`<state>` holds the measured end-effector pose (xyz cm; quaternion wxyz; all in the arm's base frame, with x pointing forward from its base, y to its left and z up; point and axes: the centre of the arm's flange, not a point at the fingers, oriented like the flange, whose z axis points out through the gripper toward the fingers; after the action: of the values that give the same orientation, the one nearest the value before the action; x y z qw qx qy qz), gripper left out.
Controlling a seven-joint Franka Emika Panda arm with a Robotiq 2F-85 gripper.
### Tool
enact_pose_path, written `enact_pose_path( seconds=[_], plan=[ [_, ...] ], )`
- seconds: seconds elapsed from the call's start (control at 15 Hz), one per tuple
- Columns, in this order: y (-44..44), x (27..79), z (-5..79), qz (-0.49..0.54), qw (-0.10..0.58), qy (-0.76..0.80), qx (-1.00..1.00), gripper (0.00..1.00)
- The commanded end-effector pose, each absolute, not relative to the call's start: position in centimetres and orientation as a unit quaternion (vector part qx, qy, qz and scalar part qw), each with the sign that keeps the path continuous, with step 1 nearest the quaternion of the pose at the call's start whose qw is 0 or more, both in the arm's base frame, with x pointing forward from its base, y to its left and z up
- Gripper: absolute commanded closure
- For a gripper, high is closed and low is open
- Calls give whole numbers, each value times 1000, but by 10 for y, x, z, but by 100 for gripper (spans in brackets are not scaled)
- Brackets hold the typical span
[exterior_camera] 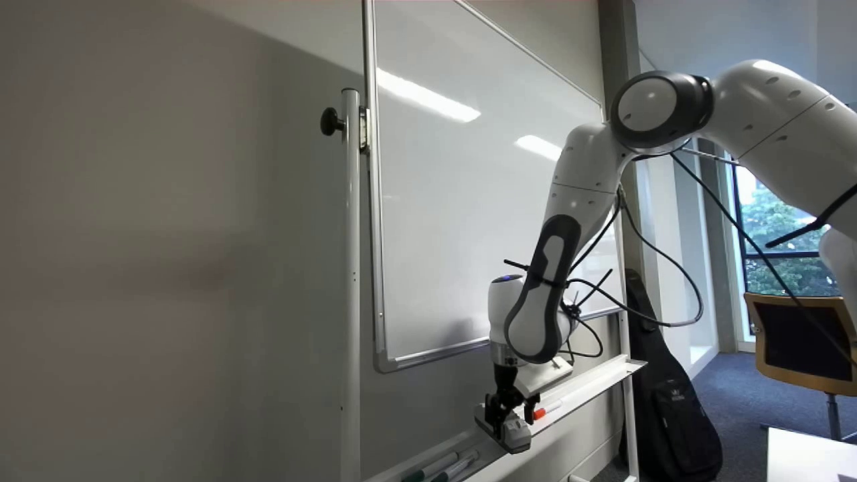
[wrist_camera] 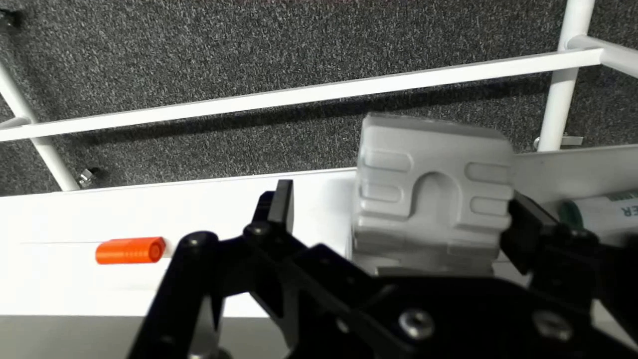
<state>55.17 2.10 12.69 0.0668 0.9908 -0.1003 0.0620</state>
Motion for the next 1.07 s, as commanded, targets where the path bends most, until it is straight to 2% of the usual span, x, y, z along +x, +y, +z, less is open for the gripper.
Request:
enact_pose_path(
  seconds=[0.0, 0.33, 1.0],
  plan=[
    [31, 535, 145, 70, 78, -94, 990, 26],
    [34, 535, 143, 65, 81, -86, 991, 62],
    [30, 514, 164, 7, 90, -83, 992, 62]
  ],
)
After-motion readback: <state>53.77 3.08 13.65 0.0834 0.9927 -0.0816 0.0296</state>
